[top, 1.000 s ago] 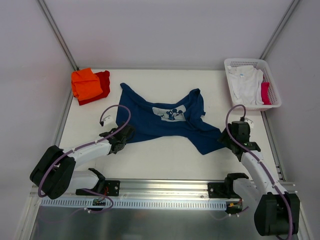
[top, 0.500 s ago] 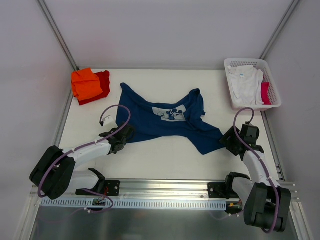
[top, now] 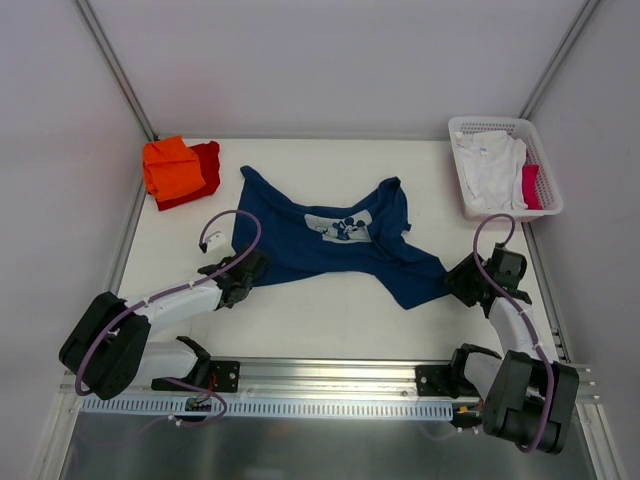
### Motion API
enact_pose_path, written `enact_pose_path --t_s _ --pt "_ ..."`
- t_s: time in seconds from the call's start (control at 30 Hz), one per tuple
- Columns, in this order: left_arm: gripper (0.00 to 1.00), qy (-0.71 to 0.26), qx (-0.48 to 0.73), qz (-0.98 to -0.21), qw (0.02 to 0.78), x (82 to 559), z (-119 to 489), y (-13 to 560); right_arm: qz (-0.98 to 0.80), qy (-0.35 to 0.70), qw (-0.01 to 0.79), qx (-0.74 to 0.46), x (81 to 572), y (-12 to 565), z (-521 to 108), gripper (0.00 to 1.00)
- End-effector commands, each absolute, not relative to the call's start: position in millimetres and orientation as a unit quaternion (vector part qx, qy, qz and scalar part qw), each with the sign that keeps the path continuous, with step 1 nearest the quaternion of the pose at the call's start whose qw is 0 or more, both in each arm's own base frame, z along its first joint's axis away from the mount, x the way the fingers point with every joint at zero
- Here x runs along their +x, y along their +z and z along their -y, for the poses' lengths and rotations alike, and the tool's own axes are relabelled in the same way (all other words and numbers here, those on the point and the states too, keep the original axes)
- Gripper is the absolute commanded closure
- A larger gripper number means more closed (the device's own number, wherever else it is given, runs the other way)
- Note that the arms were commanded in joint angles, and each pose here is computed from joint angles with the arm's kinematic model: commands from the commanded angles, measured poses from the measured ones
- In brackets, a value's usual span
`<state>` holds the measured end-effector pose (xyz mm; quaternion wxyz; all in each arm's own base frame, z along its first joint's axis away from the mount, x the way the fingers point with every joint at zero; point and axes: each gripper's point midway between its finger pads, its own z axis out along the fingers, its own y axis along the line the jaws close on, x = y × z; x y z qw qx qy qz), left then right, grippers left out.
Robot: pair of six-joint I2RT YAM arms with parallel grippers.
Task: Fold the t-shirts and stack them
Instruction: Flatten out the tshirt
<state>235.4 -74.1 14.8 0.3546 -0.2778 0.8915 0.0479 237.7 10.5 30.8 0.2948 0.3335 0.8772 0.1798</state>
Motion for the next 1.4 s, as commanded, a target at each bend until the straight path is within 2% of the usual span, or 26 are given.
enact_pose_path --t_s 0.0,0.53,1.2,1.37 --pt "1.0 0.069 -0.264 -0.903 0.333 220 65 5 -0.871 0.199 0.31 0.326 245 38 -12 0.52" --pt "1.0 0.064 -0.267 -0.901 0.335 220 65 6 -0.863 0.219 0.314 0.33 241 43 -17 0.56" --pt "1.0 0.061 -0.269 -0.9 0.337 219 65 7 -0.831 0.219 0.334 0.386 240 51 5 0.55" --pt "1.0 0.06 -0.269 -0.9 0.338 219 65 7 -0.83 0.223 0.329 0.391 237 46 5 0.59"
